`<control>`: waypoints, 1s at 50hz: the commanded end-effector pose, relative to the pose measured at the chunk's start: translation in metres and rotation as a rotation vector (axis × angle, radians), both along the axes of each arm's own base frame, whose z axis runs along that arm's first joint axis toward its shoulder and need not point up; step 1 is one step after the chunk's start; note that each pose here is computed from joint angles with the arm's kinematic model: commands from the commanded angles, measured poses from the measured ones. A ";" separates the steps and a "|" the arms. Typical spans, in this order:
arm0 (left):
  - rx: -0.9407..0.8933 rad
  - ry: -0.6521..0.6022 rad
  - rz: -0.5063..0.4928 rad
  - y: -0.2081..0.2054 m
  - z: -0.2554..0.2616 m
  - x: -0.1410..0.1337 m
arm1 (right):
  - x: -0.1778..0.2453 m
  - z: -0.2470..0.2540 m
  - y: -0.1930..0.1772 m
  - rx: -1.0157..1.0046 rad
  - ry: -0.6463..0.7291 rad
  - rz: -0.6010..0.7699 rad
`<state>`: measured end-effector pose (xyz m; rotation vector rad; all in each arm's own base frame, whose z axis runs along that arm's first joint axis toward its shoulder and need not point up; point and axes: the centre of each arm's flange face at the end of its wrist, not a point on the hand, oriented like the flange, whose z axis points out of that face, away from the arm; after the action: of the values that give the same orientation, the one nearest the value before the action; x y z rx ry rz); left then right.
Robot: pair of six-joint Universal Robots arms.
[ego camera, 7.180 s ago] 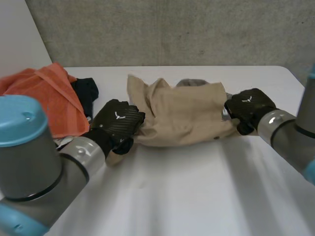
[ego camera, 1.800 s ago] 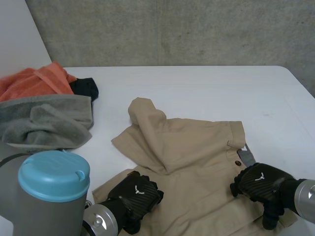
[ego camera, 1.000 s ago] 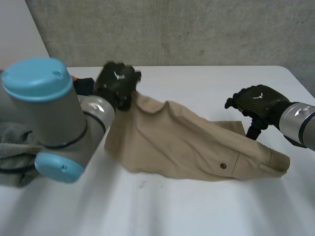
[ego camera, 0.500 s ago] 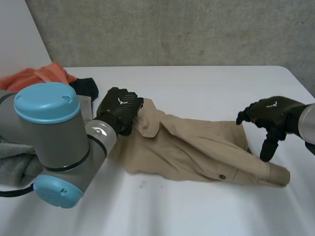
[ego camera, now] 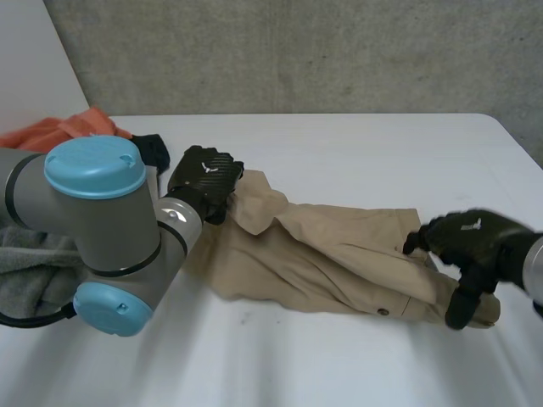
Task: Fold the laundry.
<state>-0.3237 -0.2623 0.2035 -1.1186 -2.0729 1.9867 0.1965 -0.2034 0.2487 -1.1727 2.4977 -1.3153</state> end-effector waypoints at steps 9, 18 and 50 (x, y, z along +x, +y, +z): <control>-0.194 0.105 0.038 -0.045 0.045 -0.005 | 0.032 0.010 -0.096 -0.446 -0.115 -0.089; -0.928 0.510 0.116 -0.082 0.229 0.015 | 0.053 0.159 -0.150 -1.264 -0.419 -0.152; -0.140 0.094 -0.026 -0.008 -0.030 0.008 | 0.072 -0.087 -0.151 -0.570 -0.058 -0.021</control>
<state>-0.3207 -0.3018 0.2171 -0.8878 -1.6475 2.4304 0.2770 -0.3684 0.1909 -1.0072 1.9839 -2.2955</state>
